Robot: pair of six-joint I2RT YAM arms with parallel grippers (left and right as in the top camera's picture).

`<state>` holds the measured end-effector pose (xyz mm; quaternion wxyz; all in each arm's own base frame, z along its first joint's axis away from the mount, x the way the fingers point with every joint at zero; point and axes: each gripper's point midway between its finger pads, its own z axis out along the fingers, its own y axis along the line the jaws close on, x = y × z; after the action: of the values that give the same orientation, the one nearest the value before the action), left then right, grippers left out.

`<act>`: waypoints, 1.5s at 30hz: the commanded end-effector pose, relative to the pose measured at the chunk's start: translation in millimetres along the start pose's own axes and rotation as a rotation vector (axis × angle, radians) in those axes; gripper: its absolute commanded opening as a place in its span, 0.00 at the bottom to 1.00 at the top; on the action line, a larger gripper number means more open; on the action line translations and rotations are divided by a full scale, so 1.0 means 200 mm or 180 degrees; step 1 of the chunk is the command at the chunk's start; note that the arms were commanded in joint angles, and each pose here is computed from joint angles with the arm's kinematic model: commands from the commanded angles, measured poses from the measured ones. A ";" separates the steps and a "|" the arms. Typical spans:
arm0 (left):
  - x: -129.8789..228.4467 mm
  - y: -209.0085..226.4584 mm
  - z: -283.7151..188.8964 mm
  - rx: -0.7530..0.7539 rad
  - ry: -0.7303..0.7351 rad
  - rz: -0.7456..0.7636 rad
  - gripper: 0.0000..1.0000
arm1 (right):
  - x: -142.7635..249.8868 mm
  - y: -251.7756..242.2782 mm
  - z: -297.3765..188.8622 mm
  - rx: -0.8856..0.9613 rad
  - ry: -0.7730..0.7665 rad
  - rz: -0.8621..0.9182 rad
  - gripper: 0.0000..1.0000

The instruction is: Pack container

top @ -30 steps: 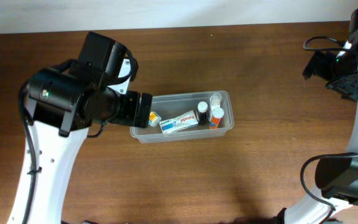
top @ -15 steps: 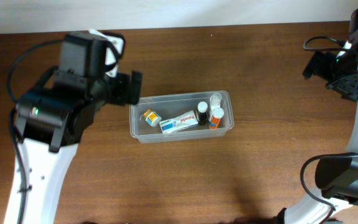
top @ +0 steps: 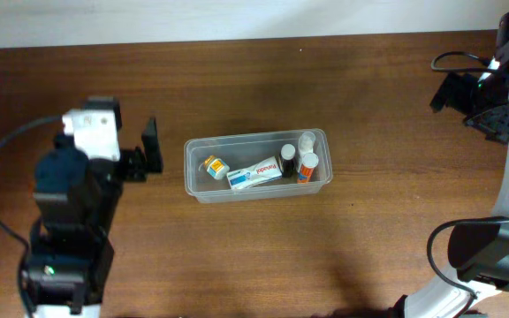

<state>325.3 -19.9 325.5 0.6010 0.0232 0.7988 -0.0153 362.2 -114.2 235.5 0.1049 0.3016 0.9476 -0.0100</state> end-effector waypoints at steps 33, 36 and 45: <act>0.92 0.09 -0.14 -0.0081 -0.0621 0.0347 0.99 | -0.01 -0.01 -0.05 -0.0004 -0.0100 0.0041 0.98; 0.95 0.12 -0.14 -0.0189 -0.0545 0.0409 1.00 | -0.01 -0.01 -0.05 -0.0004 -0.0100 0.0041 0.98; 0.91 0.10 -0.16 -0.0154 -0.0683 0.0399 0.99 | -0.01 -0.01 -0.05 -0.0004 -0.0100 0.0041 0.98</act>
<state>246.0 5.5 160.6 0.6824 0.0493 0.7286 0.0319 362.3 -114.1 235.5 0.1051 0.3014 0.9477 -0.0099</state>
